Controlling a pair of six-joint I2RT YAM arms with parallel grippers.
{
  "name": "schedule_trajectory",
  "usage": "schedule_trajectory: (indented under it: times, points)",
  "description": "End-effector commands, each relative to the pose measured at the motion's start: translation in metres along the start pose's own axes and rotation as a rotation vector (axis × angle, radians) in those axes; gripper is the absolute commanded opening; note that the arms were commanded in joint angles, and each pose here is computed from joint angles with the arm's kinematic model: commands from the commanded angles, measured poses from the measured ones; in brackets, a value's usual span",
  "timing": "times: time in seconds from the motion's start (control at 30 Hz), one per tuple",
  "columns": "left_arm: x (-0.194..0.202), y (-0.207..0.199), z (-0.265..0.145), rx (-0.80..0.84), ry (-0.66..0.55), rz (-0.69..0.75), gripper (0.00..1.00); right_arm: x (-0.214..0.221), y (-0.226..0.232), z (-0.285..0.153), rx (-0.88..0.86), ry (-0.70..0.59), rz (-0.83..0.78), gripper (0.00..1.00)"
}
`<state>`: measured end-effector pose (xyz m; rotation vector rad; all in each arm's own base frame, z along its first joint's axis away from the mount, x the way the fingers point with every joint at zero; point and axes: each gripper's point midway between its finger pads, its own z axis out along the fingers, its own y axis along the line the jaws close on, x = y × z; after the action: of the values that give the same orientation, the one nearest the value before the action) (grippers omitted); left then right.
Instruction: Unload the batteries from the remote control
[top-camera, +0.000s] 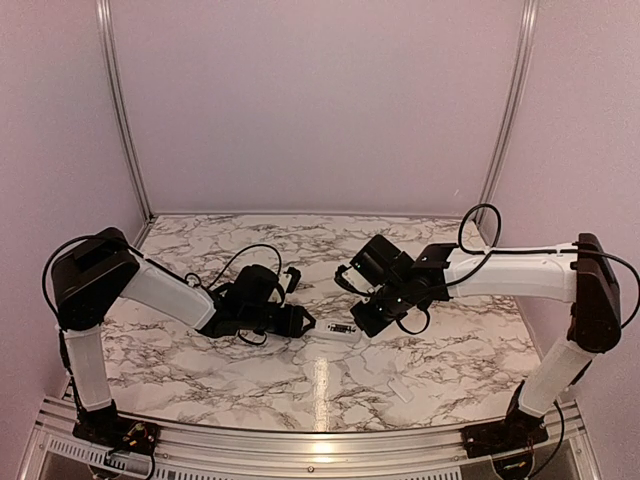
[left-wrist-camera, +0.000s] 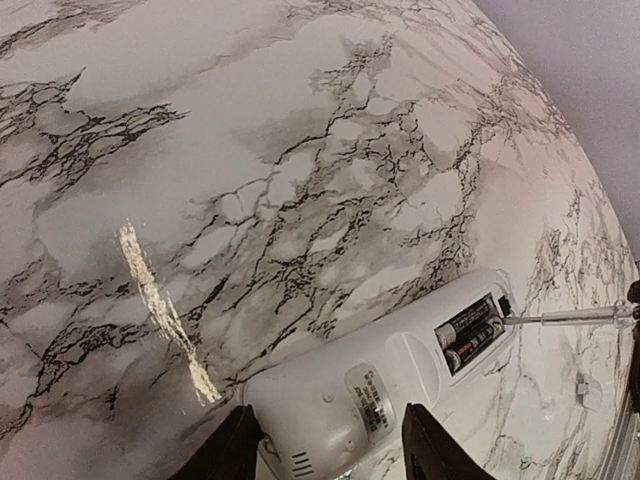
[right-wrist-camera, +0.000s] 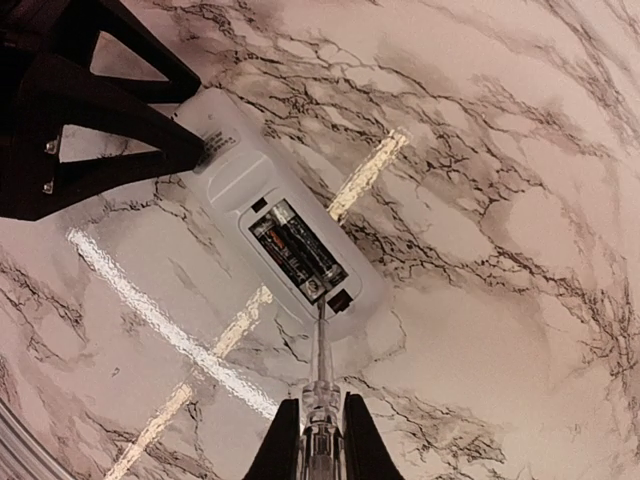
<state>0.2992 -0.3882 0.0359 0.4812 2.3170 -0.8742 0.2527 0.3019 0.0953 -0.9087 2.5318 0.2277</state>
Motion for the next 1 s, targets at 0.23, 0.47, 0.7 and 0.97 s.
schedule_trajectory:
  times: [0.23, 0.47, 0.7, 0.97]
  points:
    - [0.019, -0.001, 0.011, -0.004, 0.072, 0.033, 0.5, 0.004, 0.005, 0.012, -0.029, 0.049, -0.034, 0.0]
    - [0.019, -0.006, 0.01, 0.012, 0.077, 0.053, 0.49, 0.005, 0.009, 0.013, -0.053, 0.064, -0.052, 0.0]
    - [0.02, -0.007, 0.01, 0.016, 0.08, 0.065, 0.48, 0.003, 0.011, 0.013, -0.061, 0.066, -0.069, 0.0]
    - [0.02, -0.007, 0.01, 0.016, 0.082, 0.071, 0.47, 0.002, 0.018, 0.013, -0.099, 0.079, -0.092, 0.0]
